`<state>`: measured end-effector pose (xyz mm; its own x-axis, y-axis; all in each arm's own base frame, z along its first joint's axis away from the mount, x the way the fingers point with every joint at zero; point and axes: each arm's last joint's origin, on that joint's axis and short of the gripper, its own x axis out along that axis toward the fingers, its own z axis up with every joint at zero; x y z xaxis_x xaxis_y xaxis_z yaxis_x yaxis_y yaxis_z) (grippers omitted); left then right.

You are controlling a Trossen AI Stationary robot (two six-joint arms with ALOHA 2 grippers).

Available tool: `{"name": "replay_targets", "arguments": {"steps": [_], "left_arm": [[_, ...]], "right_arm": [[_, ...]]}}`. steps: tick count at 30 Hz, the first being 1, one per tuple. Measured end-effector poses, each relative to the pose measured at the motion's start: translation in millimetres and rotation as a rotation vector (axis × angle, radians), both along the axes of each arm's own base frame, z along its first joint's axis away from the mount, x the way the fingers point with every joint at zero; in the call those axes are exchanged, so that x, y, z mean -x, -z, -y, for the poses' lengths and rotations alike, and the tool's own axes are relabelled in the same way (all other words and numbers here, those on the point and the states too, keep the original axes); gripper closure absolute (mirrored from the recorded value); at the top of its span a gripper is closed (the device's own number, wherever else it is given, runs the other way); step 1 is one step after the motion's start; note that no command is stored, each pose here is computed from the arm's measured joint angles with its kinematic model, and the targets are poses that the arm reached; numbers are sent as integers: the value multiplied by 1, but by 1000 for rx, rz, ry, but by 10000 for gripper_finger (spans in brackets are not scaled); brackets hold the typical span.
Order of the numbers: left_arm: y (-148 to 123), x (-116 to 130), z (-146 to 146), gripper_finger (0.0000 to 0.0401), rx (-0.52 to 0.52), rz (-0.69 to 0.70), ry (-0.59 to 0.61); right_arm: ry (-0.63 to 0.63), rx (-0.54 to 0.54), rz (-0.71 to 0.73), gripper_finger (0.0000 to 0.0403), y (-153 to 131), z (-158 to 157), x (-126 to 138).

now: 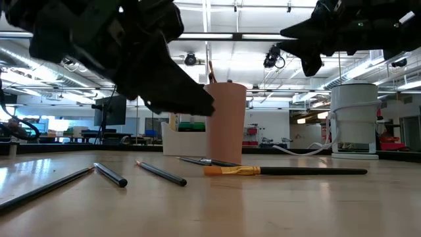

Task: Pick & Place Paint Supplies
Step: Put the black paint brush into the orange cup

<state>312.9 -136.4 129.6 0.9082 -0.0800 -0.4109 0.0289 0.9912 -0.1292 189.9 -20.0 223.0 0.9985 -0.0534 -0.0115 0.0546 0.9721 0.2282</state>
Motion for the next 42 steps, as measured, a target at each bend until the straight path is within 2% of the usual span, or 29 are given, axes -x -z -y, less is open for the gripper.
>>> {"name": "replay_targets", "arguments": {"steps": [5,12,18,23,29,42], "left_arm": [[19,-6,8,239,-28,3,22],[24,-13,8,239,45,-32,20],[29,-14,0,239,145,-106,-28],[32,-16,-9,239,134,-133,-59],[32,-16,-10,239,80,-130,-28],[36,-17,-9,239,46,-135,-4]], "right_arm": [[0,-4,-28,245,4,0,-2],[0,-3,-47,245,9,1,-6],[0,-3,-48,245,10,1,-7],[0,-2,-44,245,9,1,-8],[0,-2,-44,245,9,1,-8],[0,-2,-44,245,9,1,-8]]}}
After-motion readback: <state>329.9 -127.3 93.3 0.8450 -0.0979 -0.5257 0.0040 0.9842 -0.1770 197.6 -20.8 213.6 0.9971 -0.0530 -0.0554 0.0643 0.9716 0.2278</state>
